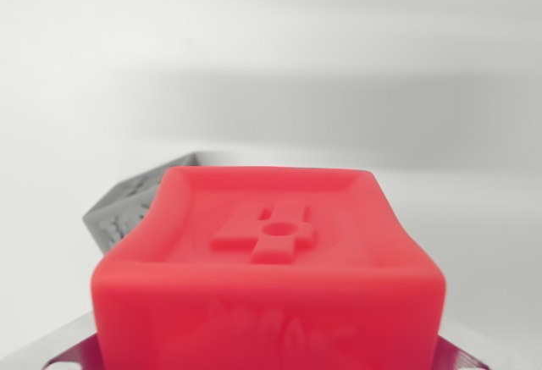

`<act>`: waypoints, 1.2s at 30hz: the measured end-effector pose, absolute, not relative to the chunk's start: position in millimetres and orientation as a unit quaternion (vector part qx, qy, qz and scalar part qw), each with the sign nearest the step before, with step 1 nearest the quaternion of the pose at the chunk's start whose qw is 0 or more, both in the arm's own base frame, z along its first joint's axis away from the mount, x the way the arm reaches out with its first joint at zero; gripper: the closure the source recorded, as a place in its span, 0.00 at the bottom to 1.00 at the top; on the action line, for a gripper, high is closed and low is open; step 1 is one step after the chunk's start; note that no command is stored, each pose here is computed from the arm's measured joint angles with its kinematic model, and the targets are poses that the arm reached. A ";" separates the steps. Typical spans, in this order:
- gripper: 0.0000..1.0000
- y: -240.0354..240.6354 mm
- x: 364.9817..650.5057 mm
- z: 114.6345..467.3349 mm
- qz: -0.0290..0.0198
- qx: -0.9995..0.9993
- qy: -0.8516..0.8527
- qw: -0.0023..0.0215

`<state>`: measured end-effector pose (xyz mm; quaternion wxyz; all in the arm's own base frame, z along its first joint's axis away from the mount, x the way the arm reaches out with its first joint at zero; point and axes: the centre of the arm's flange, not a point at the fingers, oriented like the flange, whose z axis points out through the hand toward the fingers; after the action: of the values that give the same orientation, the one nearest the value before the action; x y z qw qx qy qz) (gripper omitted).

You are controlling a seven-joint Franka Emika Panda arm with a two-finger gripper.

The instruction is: Destack cube

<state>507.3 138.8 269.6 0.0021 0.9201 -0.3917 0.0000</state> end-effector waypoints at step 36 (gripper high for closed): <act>1.00 97.2 539.8 261.5 0.002 0.857 -0.516 0.000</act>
<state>539.8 97.2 261.5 0.0003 0.8568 -0.5156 0.0016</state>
